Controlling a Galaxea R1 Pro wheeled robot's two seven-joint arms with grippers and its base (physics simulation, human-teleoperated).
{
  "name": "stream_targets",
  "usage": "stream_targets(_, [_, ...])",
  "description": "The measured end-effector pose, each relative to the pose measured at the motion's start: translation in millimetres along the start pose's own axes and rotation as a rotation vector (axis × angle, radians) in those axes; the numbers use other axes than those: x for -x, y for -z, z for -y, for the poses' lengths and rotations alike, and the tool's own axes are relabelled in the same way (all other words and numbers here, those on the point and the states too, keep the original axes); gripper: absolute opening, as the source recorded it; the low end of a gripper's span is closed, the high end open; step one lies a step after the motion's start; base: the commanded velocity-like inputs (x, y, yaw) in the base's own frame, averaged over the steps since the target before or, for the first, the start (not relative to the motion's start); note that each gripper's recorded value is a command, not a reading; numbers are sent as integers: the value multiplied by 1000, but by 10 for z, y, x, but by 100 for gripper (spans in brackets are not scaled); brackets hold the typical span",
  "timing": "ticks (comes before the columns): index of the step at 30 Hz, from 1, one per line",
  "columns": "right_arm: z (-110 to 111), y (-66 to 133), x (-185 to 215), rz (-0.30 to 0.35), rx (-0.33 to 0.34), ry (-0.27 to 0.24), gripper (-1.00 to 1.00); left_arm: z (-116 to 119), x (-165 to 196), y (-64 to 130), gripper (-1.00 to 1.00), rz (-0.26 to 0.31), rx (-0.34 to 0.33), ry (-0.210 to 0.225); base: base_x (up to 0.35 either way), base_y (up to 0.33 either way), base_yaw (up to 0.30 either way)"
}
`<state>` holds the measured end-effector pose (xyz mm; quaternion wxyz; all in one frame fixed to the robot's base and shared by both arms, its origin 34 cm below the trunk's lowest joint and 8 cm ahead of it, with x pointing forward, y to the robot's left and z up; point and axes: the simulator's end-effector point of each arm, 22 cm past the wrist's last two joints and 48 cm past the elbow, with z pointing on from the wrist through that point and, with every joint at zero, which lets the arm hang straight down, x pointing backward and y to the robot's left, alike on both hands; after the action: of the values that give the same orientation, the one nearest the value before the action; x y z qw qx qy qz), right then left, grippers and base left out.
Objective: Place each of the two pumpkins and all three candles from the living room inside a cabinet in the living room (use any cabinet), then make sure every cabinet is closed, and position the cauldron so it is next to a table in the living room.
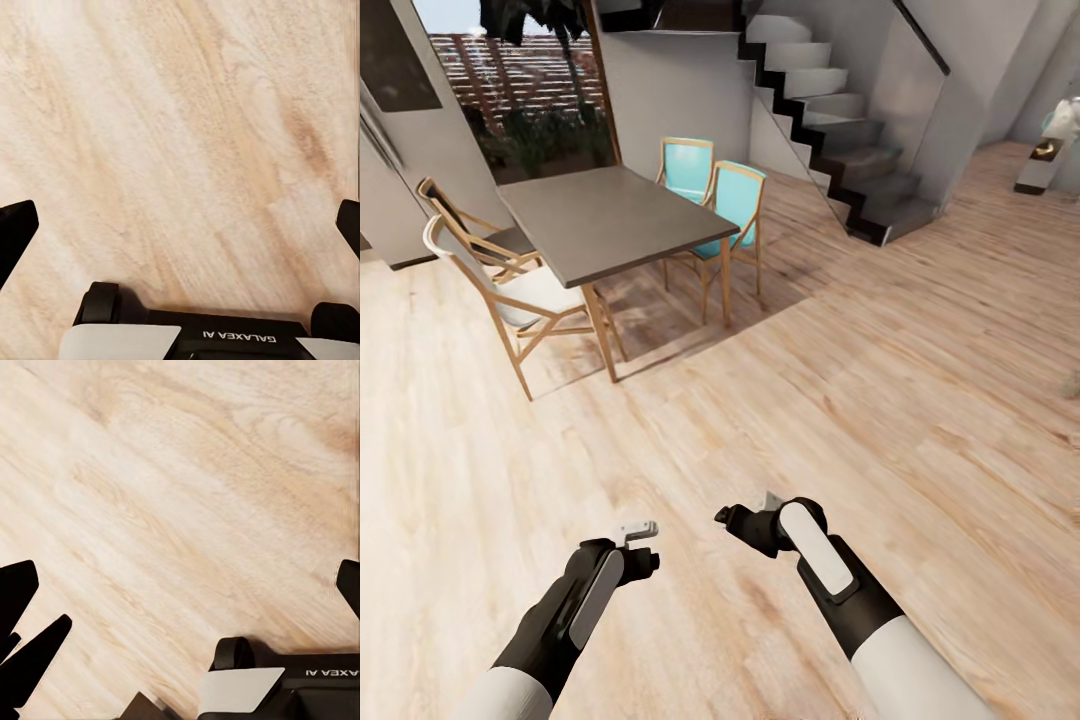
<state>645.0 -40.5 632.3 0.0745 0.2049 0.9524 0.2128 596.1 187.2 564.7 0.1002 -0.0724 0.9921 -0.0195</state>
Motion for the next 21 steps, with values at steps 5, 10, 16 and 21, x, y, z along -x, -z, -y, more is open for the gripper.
stream_targets(5, [16,0,7,1,-3,0,100,2,-3,0,100,0,0,-1,0,0,-277])
stream_targets(10, [31,0,13,3,-6,0,100,4,-5,-1,100,-1,-1,-1,0,0,-277])
stream_targets(16, [37,-3,10,2,-7,0,100,6,-5,0,100,-1,-1,-2,0,0,-277])
stream_targets(21, [40,-4,9,2,-8,0,100,4,-3,0,100,0,0,-2,0,0,-277])
